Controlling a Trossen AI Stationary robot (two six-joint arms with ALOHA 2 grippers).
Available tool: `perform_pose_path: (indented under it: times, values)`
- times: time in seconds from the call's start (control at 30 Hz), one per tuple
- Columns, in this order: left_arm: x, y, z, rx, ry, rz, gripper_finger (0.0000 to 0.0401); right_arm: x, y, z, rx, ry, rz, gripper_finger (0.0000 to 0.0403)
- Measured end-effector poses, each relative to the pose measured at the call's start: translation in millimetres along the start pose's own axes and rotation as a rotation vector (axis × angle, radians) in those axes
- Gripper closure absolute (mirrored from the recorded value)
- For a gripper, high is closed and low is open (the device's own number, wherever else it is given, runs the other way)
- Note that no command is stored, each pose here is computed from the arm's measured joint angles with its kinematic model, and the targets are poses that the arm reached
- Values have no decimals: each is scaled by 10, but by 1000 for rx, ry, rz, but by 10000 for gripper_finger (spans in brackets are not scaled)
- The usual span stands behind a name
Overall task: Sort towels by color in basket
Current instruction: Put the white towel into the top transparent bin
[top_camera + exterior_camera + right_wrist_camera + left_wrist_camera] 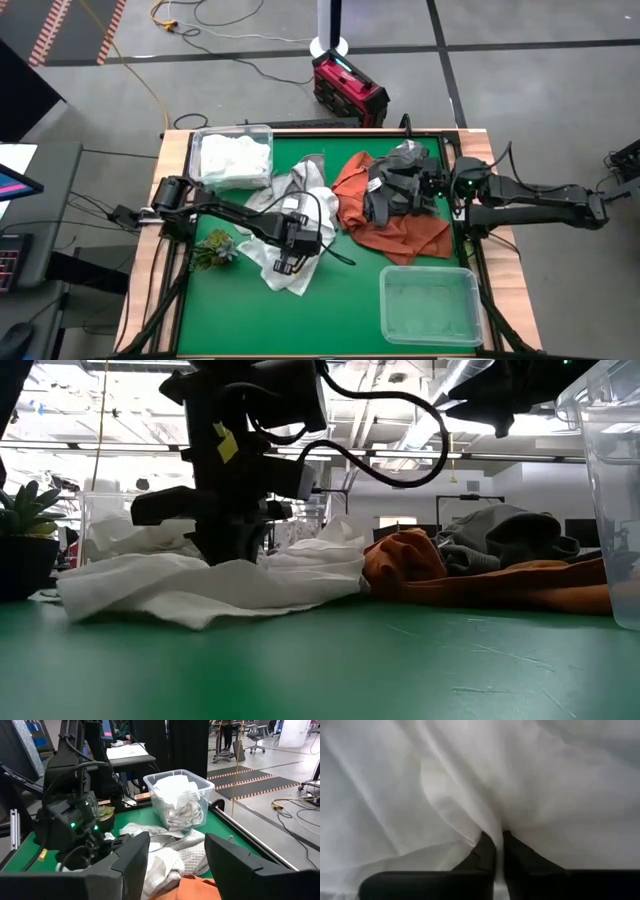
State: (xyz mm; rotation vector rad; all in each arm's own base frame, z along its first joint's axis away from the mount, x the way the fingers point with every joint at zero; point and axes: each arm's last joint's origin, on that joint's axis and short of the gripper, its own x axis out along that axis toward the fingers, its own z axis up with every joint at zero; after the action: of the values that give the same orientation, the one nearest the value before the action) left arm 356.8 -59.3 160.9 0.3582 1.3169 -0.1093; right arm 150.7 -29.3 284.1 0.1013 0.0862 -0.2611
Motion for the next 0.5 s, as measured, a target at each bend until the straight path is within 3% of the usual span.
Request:
perform_pose_path:
  times: [0.2, 0.37, 0.5]
  values:
    - [-273, 94, -3, -12, -17, 79, 398, 0, -1, 1, 0, -1, -1, 180]
    - [-868, 319, 21, -81, -161, 206, 399, 0, -1, 3, 0, -3, -1, 180]
    - [-1444, 503, -105, -184, -305, 377, 400, 0, -1, 3, 0, -4, -1, 180]
